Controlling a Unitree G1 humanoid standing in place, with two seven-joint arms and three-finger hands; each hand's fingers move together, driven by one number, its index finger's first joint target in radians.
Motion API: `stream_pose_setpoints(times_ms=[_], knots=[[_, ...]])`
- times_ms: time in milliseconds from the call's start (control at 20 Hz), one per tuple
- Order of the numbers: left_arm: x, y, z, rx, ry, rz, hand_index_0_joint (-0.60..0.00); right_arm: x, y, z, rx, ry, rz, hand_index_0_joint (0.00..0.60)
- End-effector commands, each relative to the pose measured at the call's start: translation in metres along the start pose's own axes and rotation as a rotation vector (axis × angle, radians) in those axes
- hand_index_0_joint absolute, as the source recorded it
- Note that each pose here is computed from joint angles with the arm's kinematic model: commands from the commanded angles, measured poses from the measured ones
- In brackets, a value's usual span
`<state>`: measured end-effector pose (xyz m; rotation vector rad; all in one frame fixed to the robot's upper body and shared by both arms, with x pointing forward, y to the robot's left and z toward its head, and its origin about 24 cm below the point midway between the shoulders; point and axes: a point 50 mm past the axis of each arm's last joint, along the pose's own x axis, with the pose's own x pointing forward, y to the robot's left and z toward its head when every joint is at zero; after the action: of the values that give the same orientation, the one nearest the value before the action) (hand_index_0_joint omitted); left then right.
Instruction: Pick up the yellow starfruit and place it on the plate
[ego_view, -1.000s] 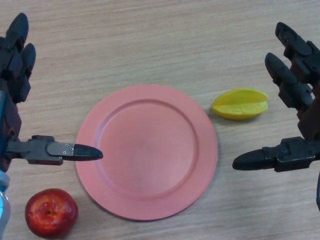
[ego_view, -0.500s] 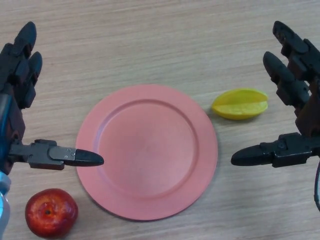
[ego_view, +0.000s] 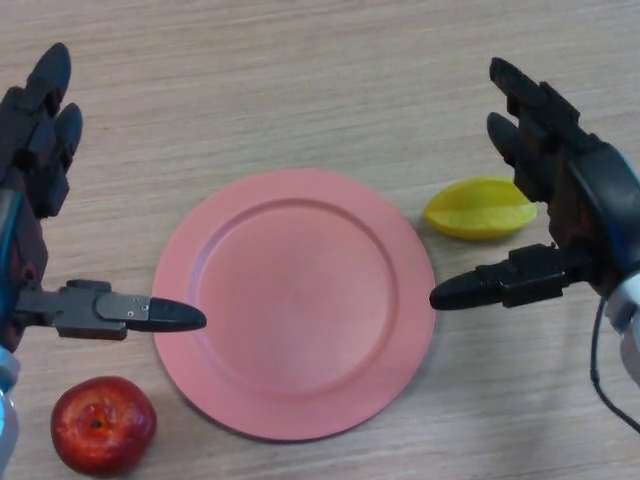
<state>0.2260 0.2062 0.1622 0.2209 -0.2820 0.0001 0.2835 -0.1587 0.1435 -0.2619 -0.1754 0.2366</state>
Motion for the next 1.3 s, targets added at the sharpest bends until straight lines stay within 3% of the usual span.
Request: stream_pose_setpoints(times_ms=[50, 300, 500, 600, 750, 1000, 1050, 1150, 1200, 1250, 1300], knots=[[-0.006, 0.014, 0.036, 0.063, -0.231, 0.056, 0.0, 0.005, -0.013, 0.038, -0.087, -0.274, -0.03, 0.0], [-0.008, 0.019, 0.038, 0.073, -0.24, 0.062, 0.0, 0.029, -0.022, 0.024, -0.279, -0.274, -0.061, 0.0], [-0.008, 0.027, 0.041, 0.106, -0.256, 0.1, 0.0, 0.044, -0.027, 0.013, -0.364, -0.257, -0.061, 0.0], [-0.01, 0.027, 0.042, 0.107, -0.261, 0.103, 0.0, 0.052, -0.029, 0.01, -0.406, -0.278, -0.074, 0.0], [-0.012, 0.033, 0.043, 0.116, -0.266, 0.128, 0.0, 0.061, -0.029, 0.004, -0.44, -0.274, -0.066, 0.0], [-0.017, 0.036, 0.045, 0.147, -0.297, 0.151, 0.0, 0.074, -0.028, -0.016, -0.684, -0.253, -0.03, 0.0], [-0.017, 0.036, 0.044, 0.149, -0.292, 0.149, 0.0, 0.076, -0.028, -0.018, -0.687, -0.248, -0.034, 0.0], [-0.017, 0.036, 0.044, 0.149, -0.285, 0.146, 0.0, 0.078, -0.028, -0.021, -0.702, -0.239, -0.038, 0.196], [-0.017, 0.037, 0.044, 0.149, -0.284, 0.147, 0.0, 0.079, -0.028, -0.023, -0.733, -0.23, -0.037, 0.347], [-0.018, 0.037, 0.043, 0.151, -0.281, 0.147, 0.0, 0.08, -0.028, -0.027, -0.797, -0.219, -0.024, 0.447], [-0.018, 0.037, 0.042, 0.153, -0.272, 0.144, 0.0, 0.081, -0.028, -0.035, -0.935, -0.207, 0.021, 0.581]])
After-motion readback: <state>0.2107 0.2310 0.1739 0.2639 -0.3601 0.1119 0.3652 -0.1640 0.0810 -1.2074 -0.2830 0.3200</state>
